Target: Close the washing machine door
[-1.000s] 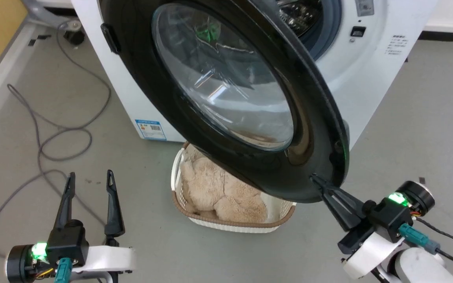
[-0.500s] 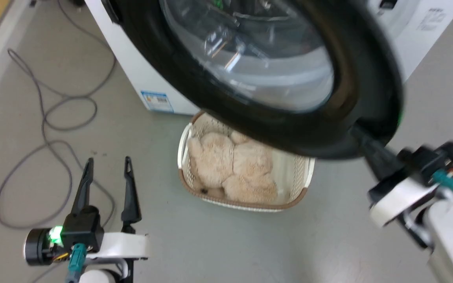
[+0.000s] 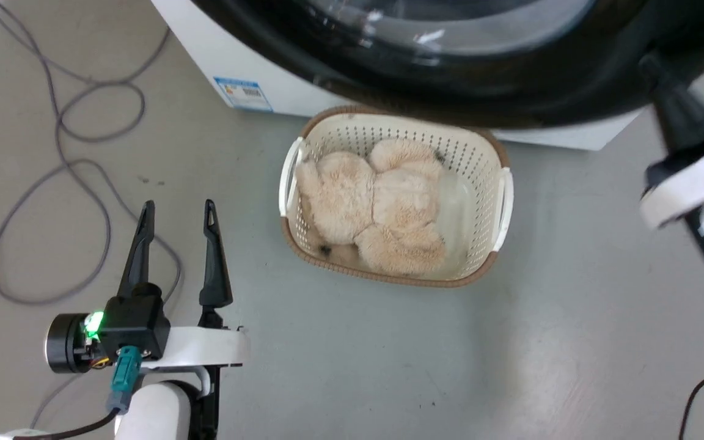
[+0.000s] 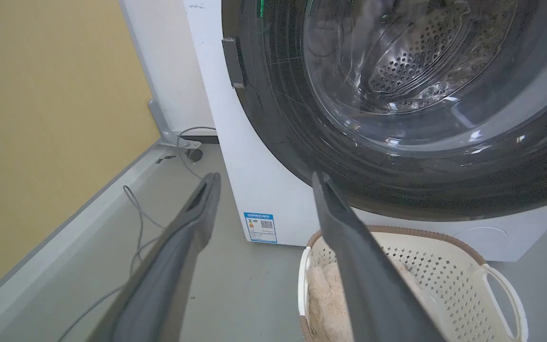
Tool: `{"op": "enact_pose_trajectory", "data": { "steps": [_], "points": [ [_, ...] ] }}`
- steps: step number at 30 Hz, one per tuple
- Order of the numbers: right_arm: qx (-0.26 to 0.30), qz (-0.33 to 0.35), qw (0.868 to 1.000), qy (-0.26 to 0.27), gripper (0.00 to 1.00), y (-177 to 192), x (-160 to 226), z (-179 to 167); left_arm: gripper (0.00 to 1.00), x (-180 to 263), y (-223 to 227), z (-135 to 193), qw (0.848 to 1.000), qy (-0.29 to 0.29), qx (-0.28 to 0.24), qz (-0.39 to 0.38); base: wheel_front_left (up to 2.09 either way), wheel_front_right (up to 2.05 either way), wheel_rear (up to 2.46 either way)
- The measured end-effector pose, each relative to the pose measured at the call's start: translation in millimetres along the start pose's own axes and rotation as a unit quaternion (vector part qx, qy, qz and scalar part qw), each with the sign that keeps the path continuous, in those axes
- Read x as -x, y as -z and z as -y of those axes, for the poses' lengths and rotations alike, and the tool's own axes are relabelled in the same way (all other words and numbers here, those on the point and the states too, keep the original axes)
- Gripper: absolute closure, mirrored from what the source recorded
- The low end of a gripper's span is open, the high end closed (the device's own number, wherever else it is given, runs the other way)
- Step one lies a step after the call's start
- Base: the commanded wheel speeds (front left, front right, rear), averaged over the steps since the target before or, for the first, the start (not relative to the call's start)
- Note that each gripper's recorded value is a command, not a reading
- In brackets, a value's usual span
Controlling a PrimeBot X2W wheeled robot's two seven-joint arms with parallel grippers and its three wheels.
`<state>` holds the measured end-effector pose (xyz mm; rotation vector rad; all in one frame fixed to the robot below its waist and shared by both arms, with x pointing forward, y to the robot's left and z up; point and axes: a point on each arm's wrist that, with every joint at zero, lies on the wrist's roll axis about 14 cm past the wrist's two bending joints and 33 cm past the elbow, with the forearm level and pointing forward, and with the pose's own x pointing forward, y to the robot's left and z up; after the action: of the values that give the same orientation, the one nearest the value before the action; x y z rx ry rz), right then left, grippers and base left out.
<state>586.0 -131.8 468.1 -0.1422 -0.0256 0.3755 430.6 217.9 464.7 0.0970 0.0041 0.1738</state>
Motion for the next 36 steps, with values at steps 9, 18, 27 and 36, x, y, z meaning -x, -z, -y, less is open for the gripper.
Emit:
{"op": "enact_pose_trajectory", "data": {
  "steps": [9,18,27,36],
  "points": [
    [-0.008,0.007,0.999,0.040,1.00,-2,-28,28,0.00,-4,10,-1,1.000,-0.005,-0.001,-0.012,0.00,0.00,0.00],
    [0.006,0.025,0.999,0.048,1.00,-22,-25,32,0.00,-2,2,-7,1.000,-0.014,0.003,-0.002,0.00,0.00,0.00],
    [0.011,0.152,0.983,0.100,1.00,-118,28,48,0.00,12,-18,-8,1.000,-0.013,0.009,0.019,0.00,0.00,0.00],
    [0.034,0.186,0.972,0.140,1.00,-154,100,54,0.00,20,-39,15,0.998,0.027,0.017,0.047,0.00,0.00,0.00]
  ]
}}
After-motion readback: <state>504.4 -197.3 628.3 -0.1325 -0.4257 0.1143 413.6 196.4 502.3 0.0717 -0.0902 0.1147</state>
